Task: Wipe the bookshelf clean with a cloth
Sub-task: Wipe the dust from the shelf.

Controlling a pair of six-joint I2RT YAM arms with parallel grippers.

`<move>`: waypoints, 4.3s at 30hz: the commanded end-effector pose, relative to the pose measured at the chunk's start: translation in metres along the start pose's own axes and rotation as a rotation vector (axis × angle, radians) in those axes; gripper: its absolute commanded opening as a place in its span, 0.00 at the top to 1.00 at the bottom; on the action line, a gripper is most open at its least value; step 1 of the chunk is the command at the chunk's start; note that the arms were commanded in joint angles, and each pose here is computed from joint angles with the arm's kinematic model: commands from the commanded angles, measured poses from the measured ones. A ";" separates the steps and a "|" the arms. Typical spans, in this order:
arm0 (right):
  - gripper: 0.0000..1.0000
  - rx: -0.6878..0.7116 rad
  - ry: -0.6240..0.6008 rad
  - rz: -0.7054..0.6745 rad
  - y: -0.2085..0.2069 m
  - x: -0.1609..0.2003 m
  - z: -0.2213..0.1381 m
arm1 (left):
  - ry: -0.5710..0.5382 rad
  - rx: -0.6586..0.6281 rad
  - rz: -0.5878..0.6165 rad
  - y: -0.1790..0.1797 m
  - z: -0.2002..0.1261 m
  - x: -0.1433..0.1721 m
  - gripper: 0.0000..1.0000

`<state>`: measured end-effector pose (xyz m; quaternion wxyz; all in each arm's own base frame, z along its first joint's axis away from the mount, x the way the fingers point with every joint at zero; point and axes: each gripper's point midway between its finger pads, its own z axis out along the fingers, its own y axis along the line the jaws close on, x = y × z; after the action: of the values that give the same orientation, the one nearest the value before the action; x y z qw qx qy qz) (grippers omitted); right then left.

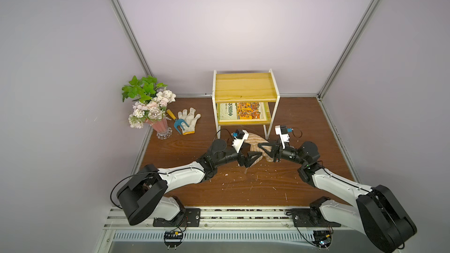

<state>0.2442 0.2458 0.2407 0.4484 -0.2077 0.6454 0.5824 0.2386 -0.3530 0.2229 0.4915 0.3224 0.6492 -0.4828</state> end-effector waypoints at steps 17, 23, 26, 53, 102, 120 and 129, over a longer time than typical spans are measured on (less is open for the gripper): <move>0.15 0.884 -0.468 -0.463 -0.083 -0.131 -0.080 | -0.255 -0.724 -0.204 0.116 -0.125 0.009 1.00; 0.15 0.841 -0.424 -0.616 -0.087 -0.178 -0.034 | -0.214 -0.903 -0.124 0.153 -0.130 -0.025 1.00; 0.20 0.855 -0.422 -0.607 -0.102 -0.183 -0.023 | -0.115 -1.000 -0.206 0.183 -0.124 0.011 1.00; 0.19 0.920 -0.367 -0.520 -0.141 -0.150 -0.034 | -0.096 -1.193 -0.376 0.219 -0.168 0.057 1.00; 0.16 0.667 -0.257 -0.450 -0.128 -0.141 0.003 | 0.189 -0.642 -0.557 0.359 -0.109 0.073 1.00; 0.15 0.692 -0.254 -0.460 -0.134 -0.129 -0.004 | -0.103 -0.814 -0.591 0.414 -0.116 -0.002 1.00; 0.01 0.672 -0.243 -0.489 -0.131 -0.145 0.008 | -0.140 -0.794 -0.422 0.443 -0.106 -0.113 1.00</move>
<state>0.4233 0.1809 0.2488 0.6583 -0.1194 0.7074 0.2280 0.6191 -0.1067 0.1082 0.4344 -0.1012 0.8360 -0.3195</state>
